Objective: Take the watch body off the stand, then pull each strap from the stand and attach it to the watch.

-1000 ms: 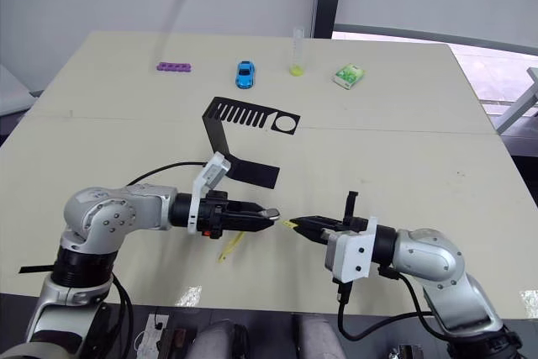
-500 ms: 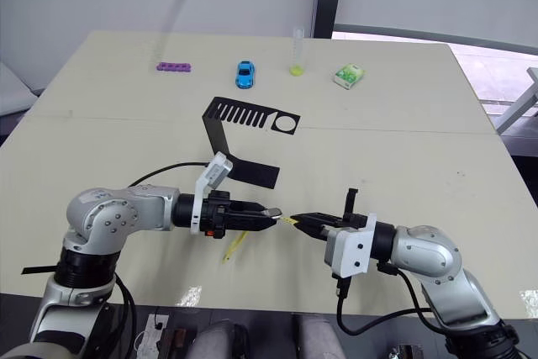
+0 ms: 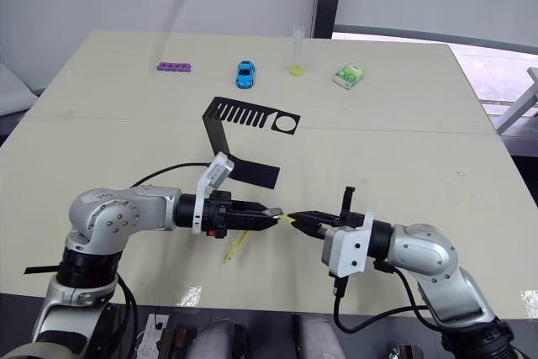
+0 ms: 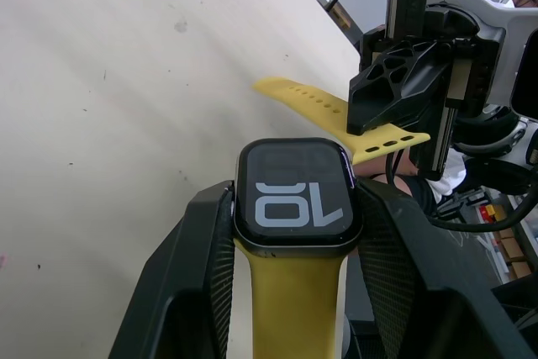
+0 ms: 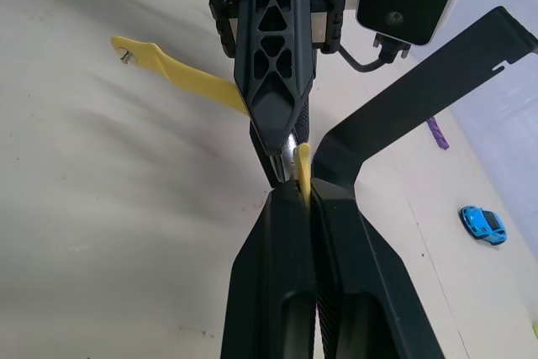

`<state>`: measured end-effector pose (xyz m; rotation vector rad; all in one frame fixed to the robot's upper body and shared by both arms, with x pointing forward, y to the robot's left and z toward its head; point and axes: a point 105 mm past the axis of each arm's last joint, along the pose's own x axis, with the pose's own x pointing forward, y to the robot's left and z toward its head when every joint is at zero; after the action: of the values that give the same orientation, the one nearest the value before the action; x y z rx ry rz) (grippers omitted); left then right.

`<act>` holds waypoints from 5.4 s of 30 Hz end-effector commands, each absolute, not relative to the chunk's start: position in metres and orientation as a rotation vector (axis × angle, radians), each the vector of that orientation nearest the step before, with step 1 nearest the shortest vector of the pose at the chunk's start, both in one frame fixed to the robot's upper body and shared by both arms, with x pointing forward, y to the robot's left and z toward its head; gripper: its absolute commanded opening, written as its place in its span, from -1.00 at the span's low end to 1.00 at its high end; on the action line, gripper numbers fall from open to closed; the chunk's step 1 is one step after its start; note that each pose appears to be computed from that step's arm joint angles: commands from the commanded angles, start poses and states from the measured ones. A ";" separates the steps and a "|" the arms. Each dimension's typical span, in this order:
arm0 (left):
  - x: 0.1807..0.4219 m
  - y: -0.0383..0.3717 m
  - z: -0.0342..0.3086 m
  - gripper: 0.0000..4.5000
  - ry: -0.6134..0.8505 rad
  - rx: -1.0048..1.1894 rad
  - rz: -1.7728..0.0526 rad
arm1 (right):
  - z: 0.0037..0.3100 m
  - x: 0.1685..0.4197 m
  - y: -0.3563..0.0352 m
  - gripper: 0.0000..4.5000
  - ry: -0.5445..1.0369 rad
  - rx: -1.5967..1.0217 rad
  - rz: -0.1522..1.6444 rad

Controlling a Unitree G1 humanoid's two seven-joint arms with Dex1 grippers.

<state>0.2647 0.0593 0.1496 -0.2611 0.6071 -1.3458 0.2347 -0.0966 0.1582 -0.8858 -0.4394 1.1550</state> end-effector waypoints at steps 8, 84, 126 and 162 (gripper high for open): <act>0.265 0.062 0.159 -0.29 0.552 -0.274 -1.352 | 0.165 0.233 -0.105 -1.00 -0.479 -0.895 1.131; 0.263 0.057 0.152 -0.29 0.567 -0.258 -1.340 | 0.162 0.239 -0.098 -1.00 -0.491 -0.885 1.142; 0.263 0.061 0.154 -0.29 0.544 -0.310 -1.369 | 0.161 0.239 -0.098 -1.00 -0.500 -0.892 1.137; 0.264 0.061 0.152 -0.29 0.550 -0.322 -1.348 | 0.158 0.239 -0.099 -1.00 -0.497 -0.883 1.140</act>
<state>0.2659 0.0631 0.1441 -0.3125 0.5845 -1.3227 0.2448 -0.1038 0.1504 -0.8929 -0.4414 1.1353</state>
